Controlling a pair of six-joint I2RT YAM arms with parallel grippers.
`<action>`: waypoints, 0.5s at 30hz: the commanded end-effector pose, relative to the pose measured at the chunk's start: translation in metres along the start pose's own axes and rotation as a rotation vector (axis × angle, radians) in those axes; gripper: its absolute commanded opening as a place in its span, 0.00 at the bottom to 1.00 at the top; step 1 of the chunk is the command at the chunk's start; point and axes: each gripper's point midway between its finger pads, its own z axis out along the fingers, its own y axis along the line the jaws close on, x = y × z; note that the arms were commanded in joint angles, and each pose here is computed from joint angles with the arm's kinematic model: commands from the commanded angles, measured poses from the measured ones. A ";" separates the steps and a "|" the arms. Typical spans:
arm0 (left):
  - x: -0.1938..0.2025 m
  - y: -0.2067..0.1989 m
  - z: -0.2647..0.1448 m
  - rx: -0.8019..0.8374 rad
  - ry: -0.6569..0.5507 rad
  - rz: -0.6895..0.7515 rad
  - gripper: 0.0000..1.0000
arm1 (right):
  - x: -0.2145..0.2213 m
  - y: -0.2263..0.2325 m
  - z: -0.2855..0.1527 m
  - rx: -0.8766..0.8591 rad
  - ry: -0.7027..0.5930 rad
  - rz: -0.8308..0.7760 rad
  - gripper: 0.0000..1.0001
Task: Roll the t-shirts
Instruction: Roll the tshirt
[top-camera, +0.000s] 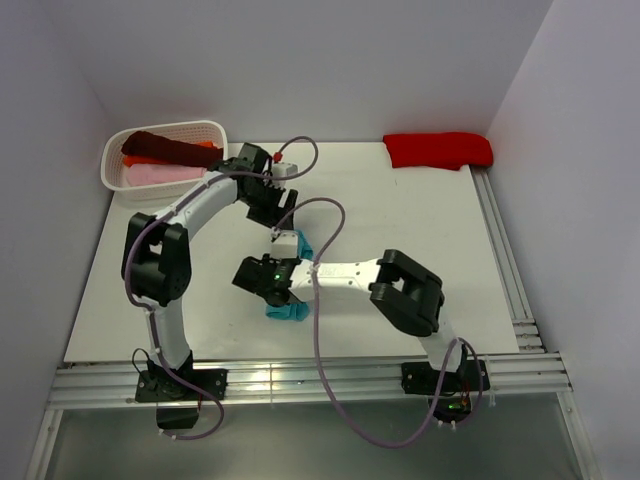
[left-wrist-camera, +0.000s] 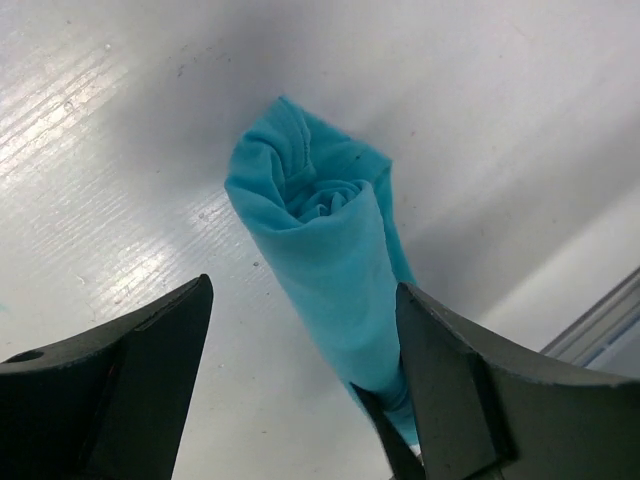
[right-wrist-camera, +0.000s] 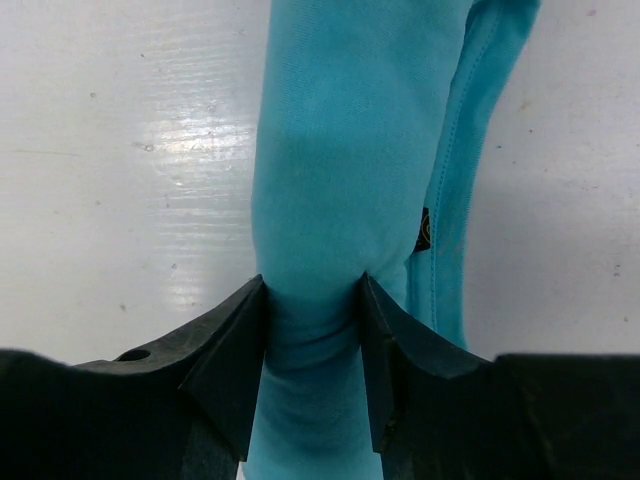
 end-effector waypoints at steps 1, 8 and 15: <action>-0.008 -0.010 -0.025 0.103 -0.029 0.035 0.79 | 0.019 -0.006 0.003 -0.093 0.086 0.061 0.45; 0.015 -0.014 -0.030 0.241 -0.017 0.040 0.85 | 0.013 -0.012 -0.001 -0.343 0.101 0.259 0.44; 0.040 -0.022 -0.017 0.352 0.012 0.022 0.86 | 0.008 -0.020 -0.006 -0.524 0.139 0.435 0.43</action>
